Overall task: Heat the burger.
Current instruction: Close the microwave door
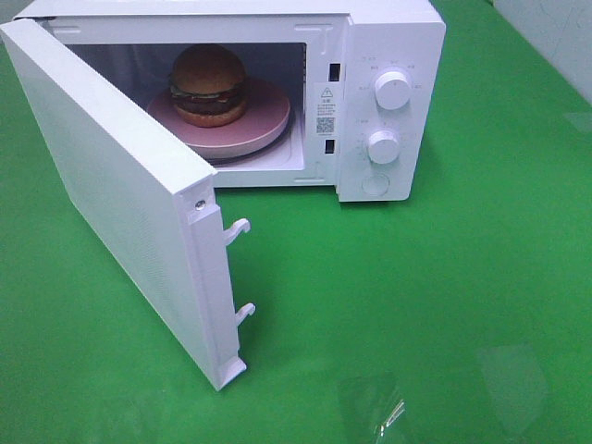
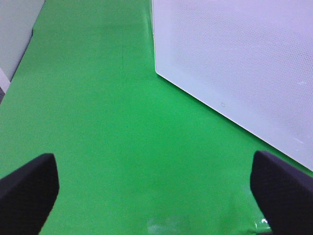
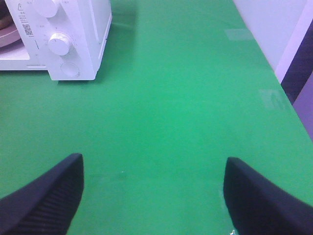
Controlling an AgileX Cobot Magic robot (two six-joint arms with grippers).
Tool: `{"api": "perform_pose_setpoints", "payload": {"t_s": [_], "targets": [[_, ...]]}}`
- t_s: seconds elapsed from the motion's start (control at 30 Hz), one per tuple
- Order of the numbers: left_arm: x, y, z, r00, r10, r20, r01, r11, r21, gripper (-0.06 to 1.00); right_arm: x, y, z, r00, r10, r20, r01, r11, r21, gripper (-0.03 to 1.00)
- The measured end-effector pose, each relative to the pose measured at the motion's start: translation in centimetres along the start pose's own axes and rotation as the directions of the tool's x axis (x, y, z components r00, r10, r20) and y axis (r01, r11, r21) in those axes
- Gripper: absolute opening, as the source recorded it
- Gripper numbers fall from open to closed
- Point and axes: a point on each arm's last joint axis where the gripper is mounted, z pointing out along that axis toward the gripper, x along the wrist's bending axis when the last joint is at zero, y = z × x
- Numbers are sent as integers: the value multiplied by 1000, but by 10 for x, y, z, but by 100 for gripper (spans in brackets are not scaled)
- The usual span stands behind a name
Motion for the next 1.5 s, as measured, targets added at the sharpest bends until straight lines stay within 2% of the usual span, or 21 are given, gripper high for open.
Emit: {"api": "perform_pose_setpoints", "payload": {"t_s": [0.23, 0.37, 0.43, 0.47, 0.5, 0.53, 0.57, 0.6, 0.63, 0.67, 0.7, 0.73, 0.77, 0.8, 0.87, 0.93, 1.27, 1.5], "targets": [[0, 1, -1, 1000, 1, -3, -1, 1000, -9, 99, 0, 0, 0, 1000, 0, 0, 0, 1000, 0, 75], [1, 5, -3, 1000, 6, -18, -6, 999, -40, 93, 0, 0, 0, 1000, 0, 0, 0, 1000, 0, 75], [4, 6, -4, 999, 17, -44, -19, 999, -48, 75, 0, 0, 0, 1000, 0, 0, 0, 1000, 0, 75], [4, 6, -4, 999, 17, -44, -19, 999, -48, 75, 0, 0, 0, 1000, 0, 0, 0, 1000, 0, 75], [4, 8, -4, 998, 20, -53, -24, 997, -68, 68, 0, 0, 0, 1000, 0, 0, 0, 1000, 0, 75], [4, 8, -4, 998, 20, -53, -24, 997, -68, 68, 0, 0, 0, 1000, 0, 0, 0, 1000, 0, 75], [5, 9, -4, 998, 20, -55, -25, 996, -83, 54, 0, 0, 0, 1000, 0, 0, 0, 1000, 0, 75], [5, 9, -4, 998, 20, -55, -25, 996, -83, 54, 0, 0, 0, 1000, 0, 0, 0, 1000, 0, 75], [5, 13, -4, 998, 20, -60, -27, 992, -121, 41, 0, 0, 0, 1000, 0, 0, 0, 1000, 0, 75], [5, 13, -4, 998, 20, -60, -27, 992, -121, 41, 0, 0, 0, 1000, 0, 0, 0, 1000, 0, 75], [5, 18, -5, 998, 19, -67, -31, 984, -177, 29, 0, 0, 0, 1000, 0, 0, 0, 1000, 0, 75], [5, 18, -5, 998, 19, -67, -31, 984, -177, 29, 0, 0, 0, 1000, 0, 0, 0, 1000, 0, 75], [6, 23, -6, 997, 19, -77, -37, 971, -235, 19, 0, 0, 0, 1000, 0, 0, 0, 1000, 0, 75], [6, 23, -6, 997, 19, -77, -37, 971, -235, 19, 0, 0, 0, 1000, 0, 0, 0, 1000, 0, 75], [8, 28, 2, 995, 20, -94, -48, 949, -310, 3, 0, 0, 0, 1000, 0, 0, 0, 1000, 0, 75], [9, 29, 12, 995, 18, -96, -47, 947, -317, 0, 0, 0, 0, 1000, 0, 0, 0, 1000, 0, 75], [15, 44, 54, 995, 11, -103, -44, 945, -325, 0, 0, 0, 0, 1000, 0, 0, 0, 1000, 0, 75], [20, 48, 97, 994, -26, -105, -16, 923, -385, 0, 0, 0, 0, 1000, 0, 0, 0, 1000, 0, 75]]}}
